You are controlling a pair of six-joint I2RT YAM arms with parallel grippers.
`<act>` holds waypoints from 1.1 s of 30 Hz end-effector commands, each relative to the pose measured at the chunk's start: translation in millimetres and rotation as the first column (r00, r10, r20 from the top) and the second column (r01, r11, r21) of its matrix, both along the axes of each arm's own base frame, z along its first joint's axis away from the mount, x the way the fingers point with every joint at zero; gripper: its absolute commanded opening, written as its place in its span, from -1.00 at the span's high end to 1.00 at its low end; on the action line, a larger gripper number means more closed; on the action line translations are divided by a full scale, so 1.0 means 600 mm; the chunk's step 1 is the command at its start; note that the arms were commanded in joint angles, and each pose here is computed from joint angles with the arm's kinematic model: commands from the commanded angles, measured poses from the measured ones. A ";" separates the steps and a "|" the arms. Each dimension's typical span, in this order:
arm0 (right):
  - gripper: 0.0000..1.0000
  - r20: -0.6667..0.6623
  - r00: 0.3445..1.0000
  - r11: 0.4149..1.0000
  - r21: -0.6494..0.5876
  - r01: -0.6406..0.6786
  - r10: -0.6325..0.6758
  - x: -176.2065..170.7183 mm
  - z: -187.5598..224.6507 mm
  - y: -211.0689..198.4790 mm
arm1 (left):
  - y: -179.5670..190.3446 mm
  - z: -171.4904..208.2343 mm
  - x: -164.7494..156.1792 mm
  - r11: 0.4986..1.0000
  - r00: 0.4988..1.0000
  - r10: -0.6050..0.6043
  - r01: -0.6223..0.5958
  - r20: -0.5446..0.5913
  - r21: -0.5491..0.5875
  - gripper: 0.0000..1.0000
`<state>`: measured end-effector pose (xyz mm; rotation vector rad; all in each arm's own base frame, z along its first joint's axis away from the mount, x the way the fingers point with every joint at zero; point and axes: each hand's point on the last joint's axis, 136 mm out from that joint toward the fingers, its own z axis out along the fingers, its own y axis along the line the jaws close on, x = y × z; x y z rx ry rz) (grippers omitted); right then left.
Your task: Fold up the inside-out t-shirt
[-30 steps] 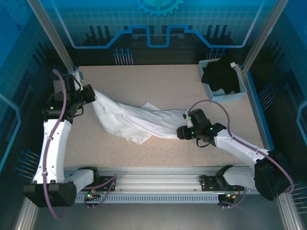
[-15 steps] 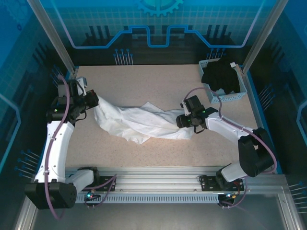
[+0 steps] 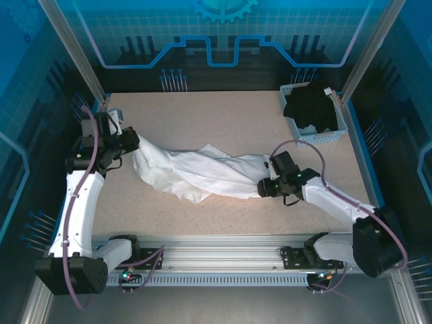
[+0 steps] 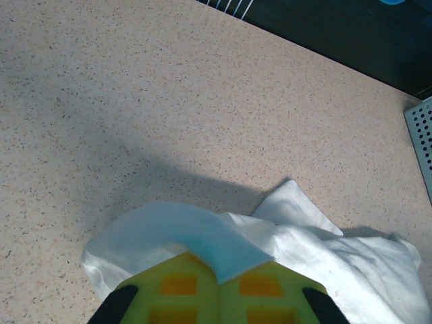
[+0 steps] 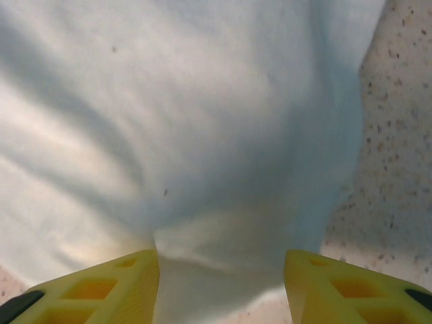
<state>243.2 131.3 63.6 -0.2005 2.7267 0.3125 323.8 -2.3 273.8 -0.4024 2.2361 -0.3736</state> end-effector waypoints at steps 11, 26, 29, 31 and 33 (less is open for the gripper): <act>-0.11 -0.046 0.991 0.974 0.180 0.135 -0.128 -0.022 0.012 -0.021 | -0.009 0.021 -0.003 0.999 0.998 -0.025 0.026 0.061 -0.026 1.00; -0.11 -0.176 0.965 0.893 0.375 0.249 -0.195 -0.008 -0.034 -0.022 | -0.015 0.018 0.000 0.998 0.997 -0.041 0.044 0.061 -0.041 1.00; -0.11 -0.203 0.961 0.885 0.389 0.258 -0.191 -0.011 -0.046 -0.017 | -0.014 0.019 0.000 0.998 0.997 -0.040 0.042 0.061 -0.038 1.00; -0.11 -0.213 0.957 0.887 0.379 0.265 -0.195 -0.017 -0.052 -0.020 | -0.014 0.019 -0.001 0.998 0.997 -0.041 0.043 0.062 -0.038 1.00; -0.12 -0.205 0.958 0.891 0.367 0.267 -0.202 -0.022 -0.052 -0.025 | -0.015 0.019 -0.001 0.998 0.997 -0.042 0.045 0.062 -0.040 1.00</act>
